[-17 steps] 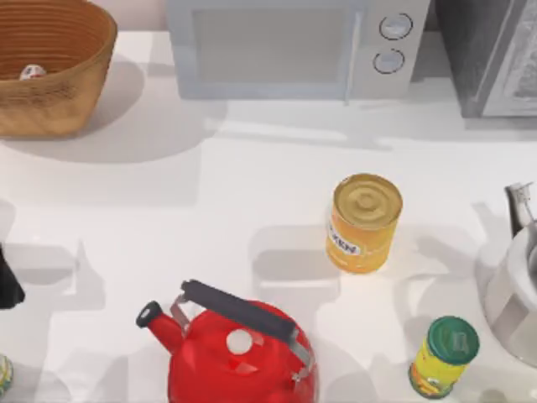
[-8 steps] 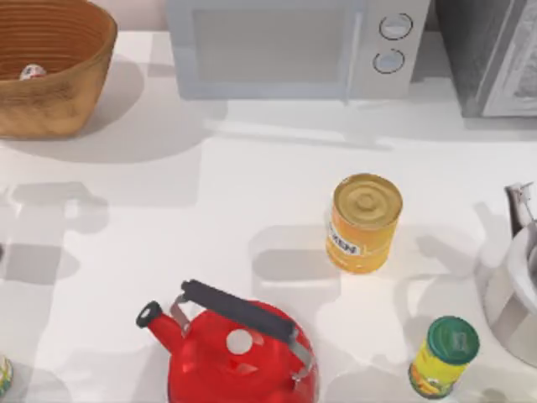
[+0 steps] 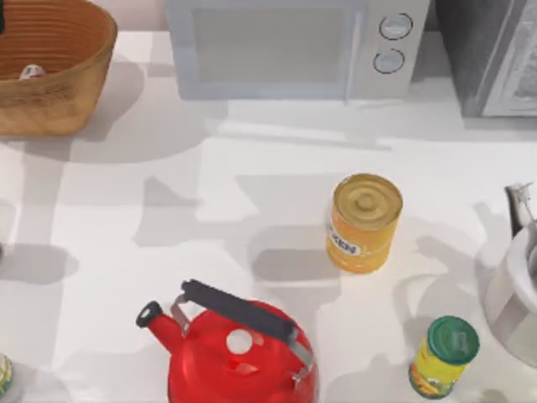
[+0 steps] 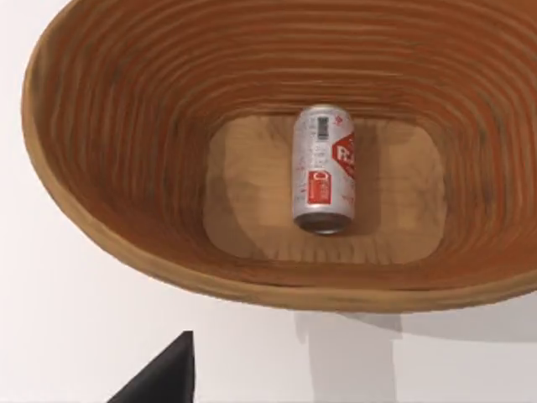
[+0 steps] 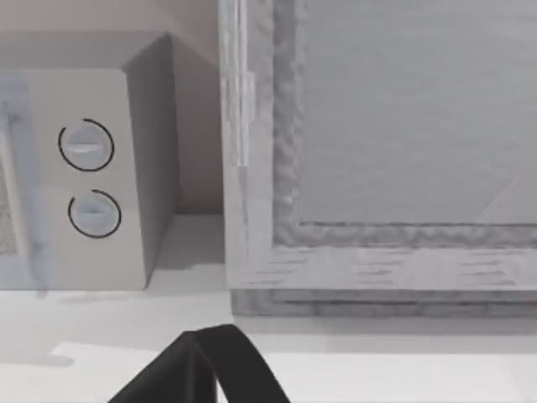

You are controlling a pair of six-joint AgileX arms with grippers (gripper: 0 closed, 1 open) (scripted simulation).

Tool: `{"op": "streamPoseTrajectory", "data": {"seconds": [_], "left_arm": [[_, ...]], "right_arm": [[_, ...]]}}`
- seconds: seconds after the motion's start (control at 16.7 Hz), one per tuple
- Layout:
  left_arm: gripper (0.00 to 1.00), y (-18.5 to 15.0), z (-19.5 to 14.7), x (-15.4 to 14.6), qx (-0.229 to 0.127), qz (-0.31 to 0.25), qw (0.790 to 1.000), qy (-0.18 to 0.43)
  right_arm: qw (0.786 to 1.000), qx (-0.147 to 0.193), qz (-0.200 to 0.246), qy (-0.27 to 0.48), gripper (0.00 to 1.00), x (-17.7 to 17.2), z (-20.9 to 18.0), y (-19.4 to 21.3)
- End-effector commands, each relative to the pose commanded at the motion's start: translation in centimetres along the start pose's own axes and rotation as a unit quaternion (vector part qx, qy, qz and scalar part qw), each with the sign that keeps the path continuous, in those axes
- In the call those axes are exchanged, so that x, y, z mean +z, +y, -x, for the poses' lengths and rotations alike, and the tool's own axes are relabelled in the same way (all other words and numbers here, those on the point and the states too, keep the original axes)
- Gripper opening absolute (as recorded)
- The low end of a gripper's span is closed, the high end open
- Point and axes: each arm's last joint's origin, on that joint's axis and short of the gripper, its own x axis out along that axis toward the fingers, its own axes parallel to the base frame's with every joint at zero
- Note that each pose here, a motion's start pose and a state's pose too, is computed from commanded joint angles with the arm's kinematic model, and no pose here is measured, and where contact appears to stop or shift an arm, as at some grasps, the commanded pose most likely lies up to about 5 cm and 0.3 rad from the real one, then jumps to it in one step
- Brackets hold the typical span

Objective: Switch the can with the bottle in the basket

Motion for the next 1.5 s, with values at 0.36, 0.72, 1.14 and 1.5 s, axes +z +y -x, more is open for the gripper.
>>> {"op": "streamPoseTrajectory", "data": {"seconds": [0.36, 0.72, 1.14, 1.5], "left_arm": [[1.00, 1.0, -12.8, 4.1, -0.021, -0.002, 0.991, 0.134], [1.00, 1.3, -21.0, 3.2, -0.038, -0.003, 0.977, 0.208], [1.00, 1.1, -21.8, 3.0, -0.040, -0.005, 0.976, 0.213], [1.00, 0.9, -26.2, 1.0, -0.040, -0.003, 0.976, 0.216]], "right_arm": [[1.000, 0.000, 0.000, 0.000, 1.00, 0.0, 0.0, 0.0], [1.000, 0.000, 0.000, 0.000, 1.00, 0.0, 0.0, 0.0], [1.000, 0.000, 0.000, 0.000, 1.00, 0.0, 0.0, 0.0], [1.000, 0.000, 0.000, 0.000, 1.00, 0.0, 0.0, 0.0]]}}
